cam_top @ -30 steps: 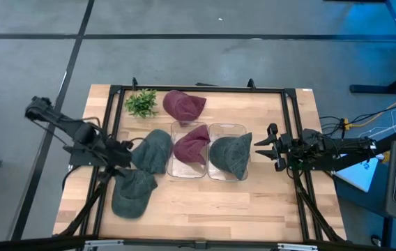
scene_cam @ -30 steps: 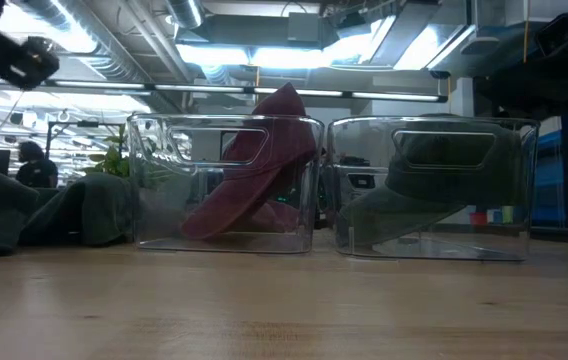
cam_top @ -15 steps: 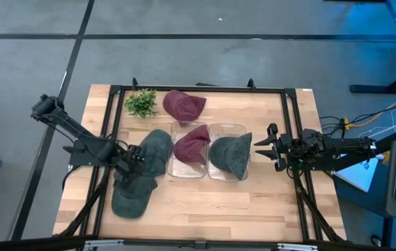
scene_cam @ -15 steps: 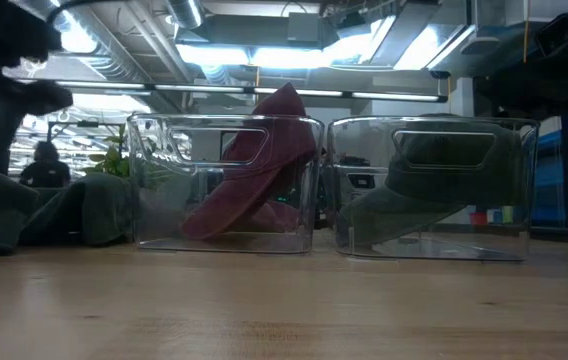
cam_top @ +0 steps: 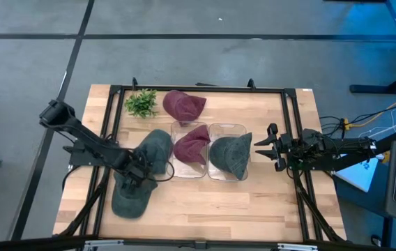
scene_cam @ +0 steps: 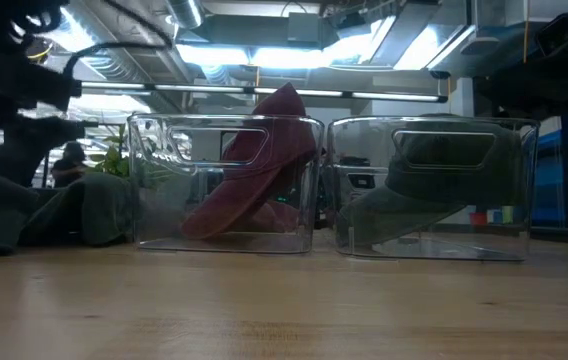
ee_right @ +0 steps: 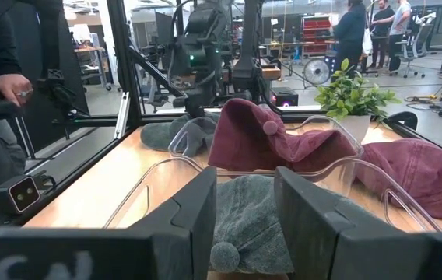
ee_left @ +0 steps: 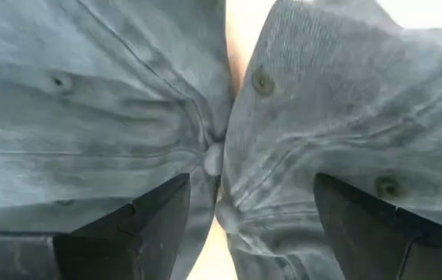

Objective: Pick & Place hat
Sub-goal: Put the bottom blue cap into the right transparent bin

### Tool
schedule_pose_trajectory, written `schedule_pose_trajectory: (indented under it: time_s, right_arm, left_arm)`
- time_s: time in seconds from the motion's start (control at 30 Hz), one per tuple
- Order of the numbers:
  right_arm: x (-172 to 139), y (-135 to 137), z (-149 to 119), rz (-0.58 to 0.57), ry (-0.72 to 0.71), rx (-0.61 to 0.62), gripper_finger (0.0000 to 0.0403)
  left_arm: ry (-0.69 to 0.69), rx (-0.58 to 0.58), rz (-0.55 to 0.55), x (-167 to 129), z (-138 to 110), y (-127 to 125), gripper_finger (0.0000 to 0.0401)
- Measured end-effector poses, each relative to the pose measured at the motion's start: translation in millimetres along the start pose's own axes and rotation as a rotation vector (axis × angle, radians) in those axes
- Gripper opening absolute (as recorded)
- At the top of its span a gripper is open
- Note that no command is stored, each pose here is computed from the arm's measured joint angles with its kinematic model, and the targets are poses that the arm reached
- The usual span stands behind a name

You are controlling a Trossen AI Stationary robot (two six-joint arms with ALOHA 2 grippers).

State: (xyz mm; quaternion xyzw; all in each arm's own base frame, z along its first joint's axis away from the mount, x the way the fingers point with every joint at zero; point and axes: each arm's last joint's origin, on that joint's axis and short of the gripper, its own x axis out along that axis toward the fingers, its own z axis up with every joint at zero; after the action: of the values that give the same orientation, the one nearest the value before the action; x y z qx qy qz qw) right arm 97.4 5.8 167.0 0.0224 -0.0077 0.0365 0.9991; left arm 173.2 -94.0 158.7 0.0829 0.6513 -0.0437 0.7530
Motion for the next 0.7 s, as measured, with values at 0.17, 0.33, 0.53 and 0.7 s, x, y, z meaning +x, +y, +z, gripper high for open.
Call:
schedule_pose_trajectory:
  time_s: [0.17, 0.33, 0.53, 0.7]
  right_arm:
    - [0, 0, 0, 0.0, 0.0, 0.0, 0.0131]
    - [0, 0, 0, 0.0, 0.0, 0.0, 0.0131]
    - [0, 0, 0, 0.0, 0.0, 0.0, 0.0131]
    - [0, 0, 0, 0.0, 0.0, 0.0, 0.0131]
  left_arm:
    - [0.039, -0.037, -0.029, 5, 0, -2, 0.0269]
    - [0.085, -0.083, -0.044, -1, -8, -3, 0.0265]
    - [0.076, -0.08, 0.001, 1, -10, -1, 0.0253]
    - [0.073, -0.091, -0.055, 12, -14, -2, 0.0243]
